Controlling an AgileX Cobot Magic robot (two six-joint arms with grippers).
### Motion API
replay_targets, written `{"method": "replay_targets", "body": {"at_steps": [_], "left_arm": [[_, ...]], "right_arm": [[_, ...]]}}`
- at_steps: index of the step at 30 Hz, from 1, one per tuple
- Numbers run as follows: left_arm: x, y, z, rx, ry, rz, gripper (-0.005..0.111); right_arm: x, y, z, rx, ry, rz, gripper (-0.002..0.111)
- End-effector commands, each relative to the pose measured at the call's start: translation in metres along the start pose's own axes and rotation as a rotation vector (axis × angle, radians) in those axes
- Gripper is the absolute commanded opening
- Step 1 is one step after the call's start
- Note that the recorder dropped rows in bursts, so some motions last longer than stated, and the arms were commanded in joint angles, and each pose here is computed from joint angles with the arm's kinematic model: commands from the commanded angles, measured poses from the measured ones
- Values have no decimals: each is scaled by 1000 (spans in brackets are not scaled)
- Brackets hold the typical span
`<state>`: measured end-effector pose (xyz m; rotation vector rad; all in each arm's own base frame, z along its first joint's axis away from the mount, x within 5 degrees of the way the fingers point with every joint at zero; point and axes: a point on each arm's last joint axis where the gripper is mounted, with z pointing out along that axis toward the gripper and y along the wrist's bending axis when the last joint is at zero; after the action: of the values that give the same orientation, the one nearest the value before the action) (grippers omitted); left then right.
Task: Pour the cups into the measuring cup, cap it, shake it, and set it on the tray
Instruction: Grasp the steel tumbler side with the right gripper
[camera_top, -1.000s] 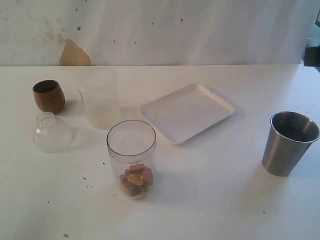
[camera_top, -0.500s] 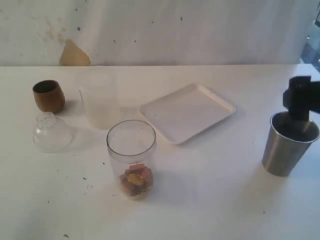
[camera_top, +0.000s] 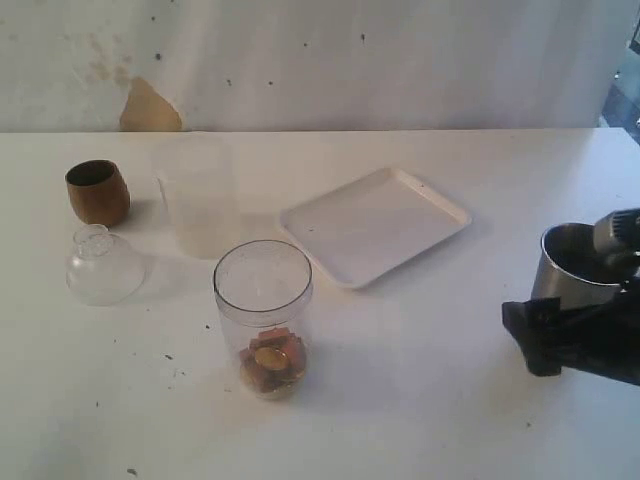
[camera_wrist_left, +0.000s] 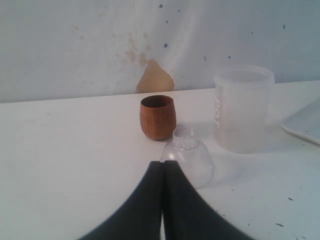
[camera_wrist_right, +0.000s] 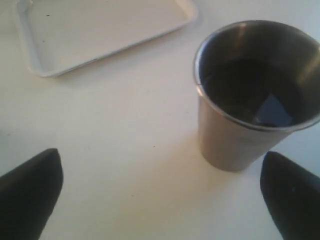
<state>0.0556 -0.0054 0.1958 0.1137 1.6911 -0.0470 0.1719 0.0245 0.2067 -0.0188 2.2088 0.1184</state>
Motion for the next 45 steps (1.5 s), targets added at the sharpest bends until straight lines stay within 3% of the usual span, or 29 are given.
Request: {"method": "replay_targets", "body": {"at_steps": [1,12,18,25,45], "left_arm": [[1,-1,0,7,-7,-10,0],[1,-1,0,7,-7,-10,0],[1,-1,0,7,-7,-10,0],[1,-1,0,7,-7,-10,0],[1,-1,0,7,-7,-10,0]], "right_arm": [[2,-12,4,30,-12,44,105],[11,-55,39,103,8,162,105],[14,-53,63,20,-39,72,105],[26,-66,79,126,-12,180,105],[32,-65,98,69,-87,158,105]]}}
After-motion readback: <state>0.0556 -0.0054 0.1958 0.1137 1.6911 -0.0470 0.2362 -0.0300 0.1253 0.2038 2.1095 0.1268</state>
